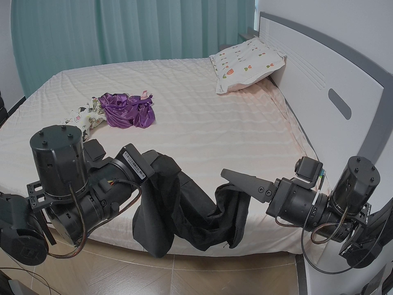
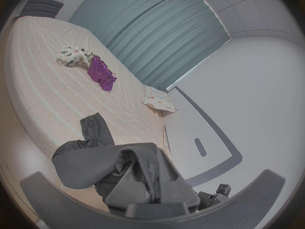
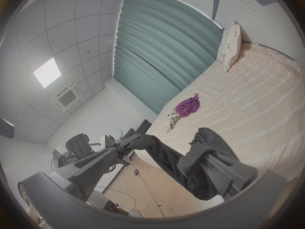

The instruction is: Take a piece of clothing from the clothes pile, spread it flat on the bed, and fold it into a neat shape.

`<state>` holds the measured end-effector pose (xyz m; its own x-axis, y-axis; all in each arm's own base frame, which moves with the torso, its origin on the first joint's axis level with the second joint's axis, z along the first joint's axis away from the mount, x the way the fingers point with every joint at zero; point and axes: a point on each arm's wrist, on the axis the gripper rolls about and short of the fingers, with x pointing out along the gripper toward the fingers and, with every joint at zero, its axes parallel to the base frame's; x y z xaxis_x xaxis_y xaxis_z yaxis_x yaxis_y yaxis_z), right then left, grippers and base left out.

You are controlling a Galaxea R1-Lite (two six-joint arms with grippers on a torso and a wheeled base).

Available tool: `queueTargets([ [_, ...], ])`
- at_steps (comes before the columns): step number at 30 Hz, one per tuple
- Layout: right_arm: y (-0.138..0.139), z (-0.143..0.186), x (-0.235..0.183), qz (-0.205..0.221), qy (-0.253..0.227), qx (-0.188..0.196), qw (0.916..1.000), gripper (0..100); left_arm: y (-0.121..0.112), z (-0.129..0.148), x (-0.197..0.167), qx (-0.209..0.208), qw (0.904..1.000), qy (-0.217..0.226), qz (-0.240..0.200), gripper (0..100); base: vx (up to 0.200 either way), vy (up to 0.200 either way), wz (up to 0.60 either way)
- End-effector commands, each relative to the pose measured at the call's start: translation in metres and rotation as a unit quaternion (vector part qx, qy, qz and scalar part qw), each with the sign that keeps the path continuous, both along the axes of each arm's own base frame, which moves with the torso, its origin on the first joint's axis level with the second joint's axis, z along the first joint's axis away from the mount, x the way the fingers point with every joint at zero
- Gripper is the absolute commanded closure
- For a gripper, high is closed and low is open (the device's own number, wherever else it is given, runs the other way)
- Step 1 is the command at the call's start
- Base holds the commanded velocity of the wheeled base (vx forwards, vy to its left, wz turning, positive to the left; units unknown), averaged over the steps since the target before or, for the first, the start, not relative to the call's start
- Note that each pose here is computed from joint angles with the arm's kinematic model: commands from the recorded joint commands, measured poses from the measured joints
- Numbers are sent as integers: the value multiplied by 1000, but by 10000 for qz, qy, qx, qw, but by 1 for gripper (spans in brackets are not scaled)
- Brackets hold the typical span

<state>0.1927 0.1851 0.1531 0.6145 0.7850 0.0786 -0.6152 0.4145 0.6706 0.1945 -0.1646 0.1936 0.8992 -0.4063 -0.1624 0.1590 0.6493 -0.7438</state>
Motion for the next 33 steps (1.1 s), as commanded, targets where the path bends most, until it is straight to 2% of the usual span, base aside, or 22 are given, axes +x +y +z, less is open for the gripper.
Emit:
queueTargets([
  [1,2,-4,2,2,50,-46,10000,0,0,-1,1,5,10000,18,19,100,0,0,0],
  [23,1,1,1,-67,-35,42,10000,0,10,1,7,-26,9997,-16,242,100,0,191,0],
  [29,-2,6,1,-305,-100,110,9994,0,10,2,7,-45,9997,-40,257,100,0,200,0],
  [33,-5,12,-2,-320,-181,192,9991,0,10,2,7,-38,9997,-43,256,100,0,0,0],
])
